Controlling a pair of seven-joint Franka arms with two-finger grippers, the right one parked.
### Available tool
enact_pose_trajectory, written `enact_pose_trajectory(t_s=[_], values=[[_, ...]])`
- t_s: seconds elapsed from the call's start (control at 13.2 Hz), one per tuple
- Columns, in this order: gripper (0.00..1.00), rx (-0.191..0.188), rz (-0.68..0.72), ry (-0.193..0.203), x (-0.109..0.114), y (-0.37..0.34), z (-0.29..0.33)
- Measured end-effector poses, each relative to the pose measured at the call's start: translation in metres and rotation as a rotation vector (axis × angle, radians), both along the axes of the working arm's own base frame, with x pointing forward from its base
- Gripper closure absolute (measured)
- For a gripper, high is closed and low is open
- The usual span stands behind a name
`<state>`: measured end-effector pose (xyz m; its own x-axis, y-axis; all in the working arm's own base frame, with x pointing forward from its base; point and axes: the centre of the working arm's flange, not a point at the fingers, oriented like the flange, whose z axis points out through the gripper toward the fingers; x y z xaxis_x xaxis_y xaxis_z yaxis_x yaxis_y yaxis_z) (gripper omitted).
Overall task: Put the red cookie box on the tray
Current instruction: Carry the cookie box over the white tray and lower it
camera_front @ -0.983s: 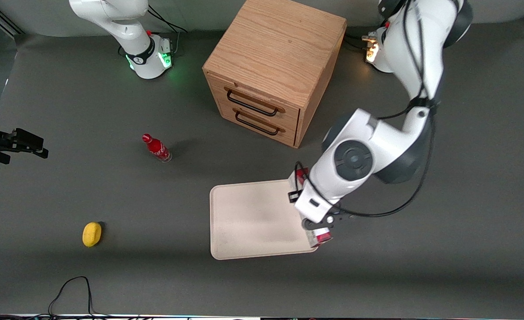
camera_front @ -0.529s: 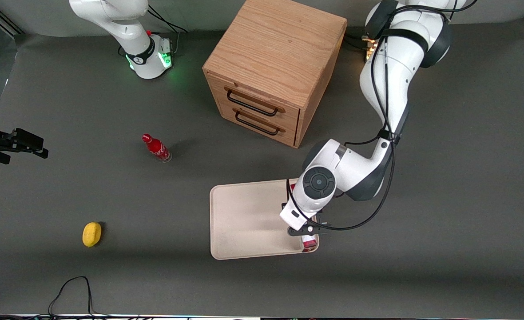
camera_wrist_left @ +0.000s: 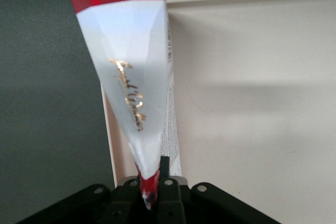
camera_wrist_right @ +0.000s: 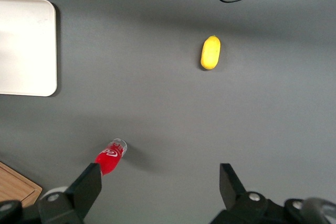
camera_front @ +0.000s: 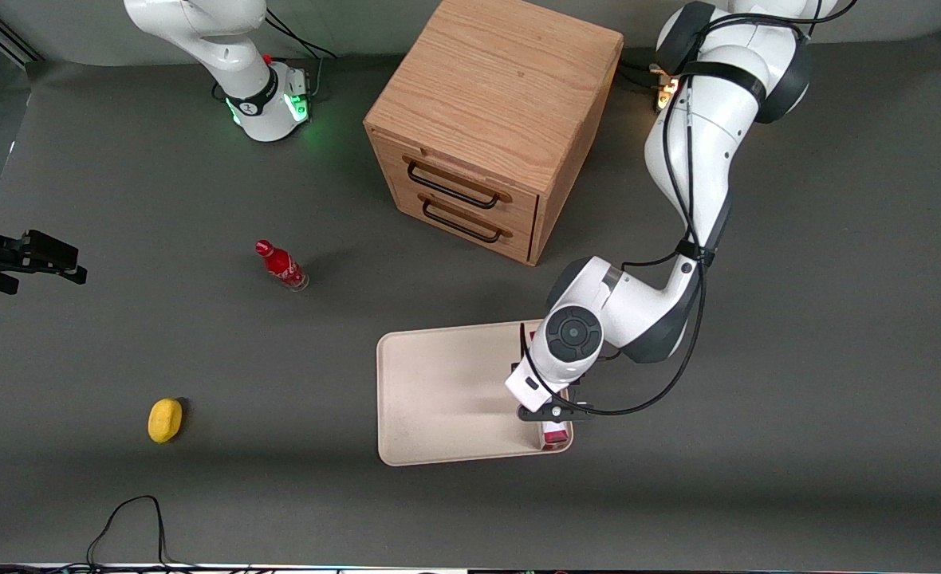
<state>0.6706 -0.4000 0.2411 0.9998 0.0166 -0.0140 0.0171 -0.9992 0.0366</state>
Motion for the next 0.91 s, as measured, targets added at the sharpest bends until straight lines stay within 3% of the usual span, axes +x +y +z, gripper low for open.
enact_pose_trajectory(t_s=[0.08,0.15,0.45,0.68,0.91], values=[[0.93,0.000,0.000,0.000,0.000,0.000,0.000],[0.86,-0.001,0.000,-0.001,0.000,0.000,0.001],[0.40,0.005,0.010,-0.002,0.004,0.008,0.022],[0.04,0.060,0.024,0.060,0.007,0.043,0.071],[0.00,0.073,0.025,0.046,0.008,0.107,0.162]])
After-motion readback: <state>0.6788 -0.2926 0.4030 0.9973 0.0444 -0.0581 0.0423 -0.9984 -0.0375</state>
